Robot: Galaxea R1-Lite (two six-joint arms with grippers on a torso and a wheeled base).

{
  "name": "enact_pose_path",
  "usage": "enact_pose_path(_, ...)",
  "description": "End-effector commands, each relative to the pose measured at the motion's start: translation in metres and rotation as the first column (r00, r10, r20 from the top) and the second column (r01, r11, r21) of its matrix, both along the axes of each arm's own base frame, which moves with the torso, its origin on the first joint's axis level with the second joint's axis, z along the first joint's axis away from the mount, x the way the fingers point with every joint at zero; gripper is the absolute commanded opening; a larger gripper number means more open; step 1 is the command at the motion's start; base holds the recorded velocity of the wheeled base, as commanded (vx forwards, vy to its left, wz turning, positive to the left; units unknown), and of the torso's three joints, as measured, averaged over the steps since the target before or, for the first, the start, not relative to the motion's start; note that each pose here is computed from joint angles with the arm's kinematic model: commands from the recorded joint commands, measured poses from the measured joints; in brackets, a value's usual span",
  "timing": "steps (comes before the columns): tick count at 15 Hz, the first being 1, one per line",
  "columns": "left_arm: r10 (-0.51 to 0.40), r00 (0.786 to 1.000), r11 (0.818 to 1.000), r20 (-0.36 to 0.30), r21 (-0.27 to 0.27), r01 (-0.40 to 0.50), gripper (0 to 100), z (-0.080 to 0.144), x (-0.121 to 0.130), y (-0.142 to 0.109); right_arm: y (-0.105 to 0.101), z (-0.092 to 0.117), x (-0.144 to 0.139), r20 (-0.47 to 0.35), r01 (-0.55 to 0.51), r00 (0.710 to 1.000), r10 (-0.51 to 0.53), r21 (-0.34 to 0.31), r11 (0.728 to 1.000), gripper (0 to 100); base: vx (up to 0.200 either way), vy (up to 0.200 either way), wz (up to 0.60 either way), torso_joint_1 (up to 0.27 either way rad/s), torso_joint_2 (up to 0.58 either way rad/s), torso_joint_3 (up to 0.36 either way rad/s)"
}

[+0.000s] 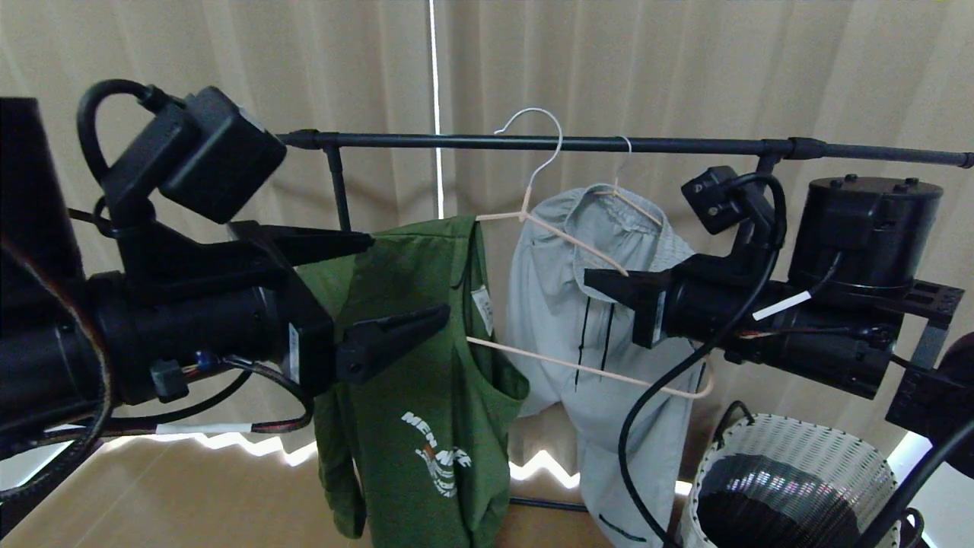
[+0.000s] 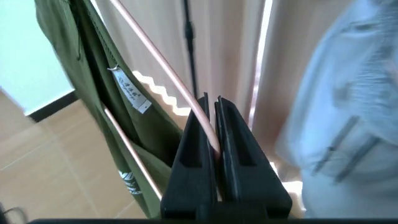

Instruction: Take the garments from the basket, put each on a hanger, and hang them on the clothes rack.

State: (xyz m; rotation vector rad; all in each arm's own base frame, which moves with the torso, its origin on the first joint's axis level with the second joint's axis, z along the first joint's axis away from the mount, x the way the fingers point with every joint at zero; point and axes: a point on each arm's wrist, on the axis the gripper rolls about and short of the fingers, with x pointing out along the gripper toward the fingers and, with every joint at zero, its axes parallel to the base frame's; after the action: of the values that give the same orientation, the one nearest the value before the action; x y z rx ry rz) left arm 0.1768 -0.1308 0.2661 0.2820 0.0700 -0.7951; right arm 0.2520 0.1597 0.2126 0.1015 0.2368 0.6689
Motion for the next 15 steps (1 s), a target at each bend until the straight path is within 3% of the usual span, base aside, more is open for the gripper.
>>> enact_pose_path(1, 0.015, 0.998, 1.000, 0.063, -0.007, -0.015, 100, 0.010, -0.004, 0.008, -0.016, 0.005, -0.008, 0.045, 0.021, 0.999, -0.020, -0.030, 0.999, 0, 0.000, 0.000, 0.00, 0.000, 0.00, 0.000)
enact_pose_path(3, 0.015, 0.988, 0.997, 0.151, 0.071, -0.026, 100, 0.011, 0.005, 0.016, -0.023, 0.004, -0.015, 0.076, 0.019, 0.997, -0.013, -0.072, 0.997, 0, 0.000, 0.000, 0.00, 0.000, 0.00, 0.000)
enact_pose_path(5, -0.051, 0.978, 0.984, 0.200, 0.176, 0.016, 100, 0.003, 0.014, 0.014, -0.024, 0.005, -0.018, 0.082, 0.018, 0.997, -0.012, -0.075, 0.997, 0, 0.000, 0.000, 0.00, 0.000, 0.00, 0.000)
enact_pose_path(6, -0.059, 0.977, 0.980, 0.206, 0.199, 0.018, 100, 0.000, 0.016, 0.013, -0.024, 0.005, -0.018, 0.082, 0.018, 0.997, -0.012, -0.075, 0.997, 0, 0.000, 0.000, 0.00, 0.000, 0.00, 0.000)
enact_pose_path(8, -0.103, 0.973, 0.952, 0.209, 0.305, 0.035, 100, -0.016, 0.031, 0.004, -0.022, 0.005, -0.019, 0.080, 0.010, 0.997, -0.004, -0.075, 0.997, 0, 0.000, 0.000, 0.00, 0.000, 0.00, 0.000)
enact_pose_path(10, -0.119, 0.971, 0.937, 0.208, 0.347, 0.041, 100, -0.023, 0.045, -0.004, -0.018, 0.004, -0.022, 0.079, -0.010, 0.997, 0.015, -0.076, 0.997, 0, 0.000, 0.000, 0.00, 0.000, 0.00, 0.000)
enact_pose_path(15, -0.109, 0.970, 0.937, 0.219, 0.349, 0.027, 100, -0.021, 0.062, -0.011, -0.009, 0.004, -0.028, 0.079, -0.048, 0.995, 0.054, -0.076, 0.996, 0, 0.000, 0.000, 0.00, 0.000, 0.00, 0.000)
